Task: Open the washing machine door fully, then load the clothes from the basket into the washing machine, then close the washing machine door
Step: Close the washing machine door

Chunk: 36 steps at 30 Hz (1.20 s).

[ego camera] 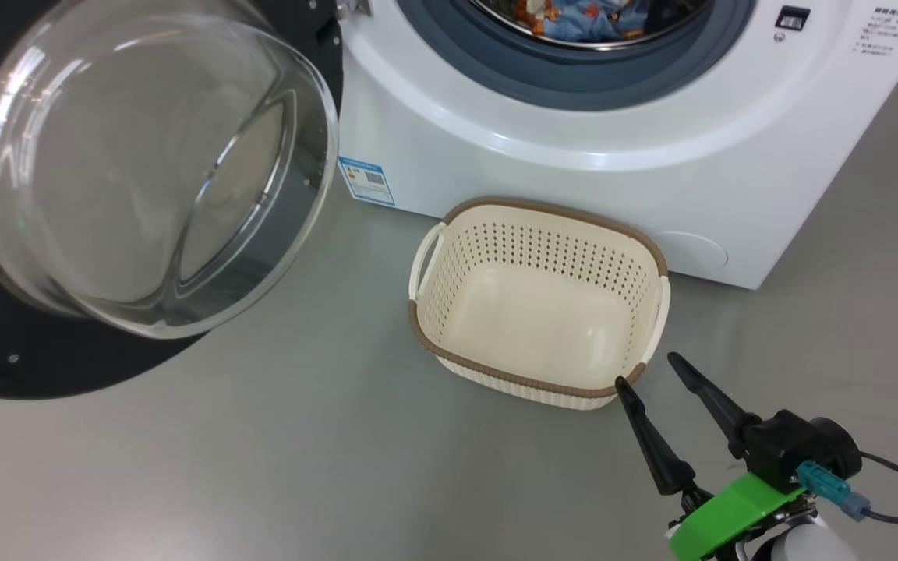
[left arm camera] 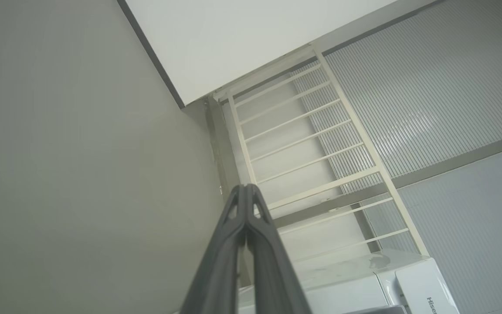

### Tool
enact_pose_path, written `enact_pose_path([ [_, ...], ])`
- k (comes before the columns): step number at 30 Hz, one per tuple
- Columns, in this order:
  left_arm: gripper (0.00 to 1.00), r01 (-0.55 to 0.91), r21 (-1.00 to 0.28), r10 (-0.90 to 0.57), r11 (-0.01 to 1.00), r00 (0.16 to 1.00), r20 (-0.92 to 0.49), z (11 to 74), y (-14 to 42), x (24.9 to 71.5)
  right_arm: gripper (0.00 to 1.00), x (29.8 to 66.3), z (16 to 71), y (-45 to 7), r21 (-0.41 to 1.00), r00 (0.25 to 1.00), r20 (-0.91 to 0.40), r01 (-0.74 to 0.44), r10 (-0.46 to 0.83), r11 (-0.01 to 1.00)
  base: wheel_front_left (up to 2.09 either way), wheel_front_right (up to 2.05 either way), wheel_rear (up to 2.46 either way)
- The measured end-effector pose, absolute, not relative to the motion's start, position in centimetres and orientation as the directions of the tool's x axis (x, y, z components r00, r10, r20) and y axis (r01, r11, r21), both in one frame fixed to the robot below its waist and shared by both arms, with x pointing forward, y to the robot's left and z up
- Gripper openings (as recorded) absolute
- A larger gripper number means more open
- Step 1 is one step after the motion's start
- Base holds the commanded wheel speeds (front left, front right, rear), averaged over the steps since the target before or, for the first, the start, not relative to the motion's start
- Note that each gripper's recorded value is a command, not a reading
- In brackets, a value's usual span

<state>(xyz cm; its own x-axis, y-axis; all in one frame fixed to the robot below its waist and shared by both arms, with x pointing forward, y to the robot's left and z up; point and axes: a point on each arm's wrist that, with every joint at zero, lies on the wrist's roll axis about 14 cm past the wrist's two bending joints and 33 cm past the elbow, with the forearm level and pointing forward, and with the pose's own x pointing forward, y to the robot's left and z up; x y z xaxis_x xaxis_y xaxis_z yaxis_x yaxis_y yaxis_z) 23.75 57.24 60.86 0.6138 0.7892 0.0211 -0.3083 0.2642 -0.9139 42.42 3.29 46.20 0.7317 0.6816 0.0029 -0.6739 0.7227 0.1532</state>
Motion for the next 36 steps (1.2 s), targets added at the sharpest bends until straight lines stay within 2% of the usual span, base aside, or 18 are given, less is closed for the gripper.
enact_pose_path([
  [8, 0.00, -0.284, -0.939, 0.730, 0.194, 0.681, -0.055, 58.5, 56.3, 26.3, 1.00, 43.2, 45.3, 2.7, 0.146, 0.730, -0.028, -0.672, 0.682, 0.726, 0.00, 0.00, 0.00],
  [24, 0.00, -0.274, -0.946, 0.576, 0.172, 0.807, -0.129, 56.3, 53.5, 30.2, 1.00, 44.0, 44.9, 2.5, 0.154, 0.734, -0.032, -0.667, 0.678, 0.729, 0.00, 0.00, 0.00],
  [36, 0.00, -0.236, -0.963, 0.481, 0.134, 0.865, -0.145, 55.6, 51.9, 31.4, 1.00, 43.9, 44.7, 2.3, 0.150, 0.735, -0.044, -0.665, 0.677, 0.732, 0.00, 0.00, 0.00],
])
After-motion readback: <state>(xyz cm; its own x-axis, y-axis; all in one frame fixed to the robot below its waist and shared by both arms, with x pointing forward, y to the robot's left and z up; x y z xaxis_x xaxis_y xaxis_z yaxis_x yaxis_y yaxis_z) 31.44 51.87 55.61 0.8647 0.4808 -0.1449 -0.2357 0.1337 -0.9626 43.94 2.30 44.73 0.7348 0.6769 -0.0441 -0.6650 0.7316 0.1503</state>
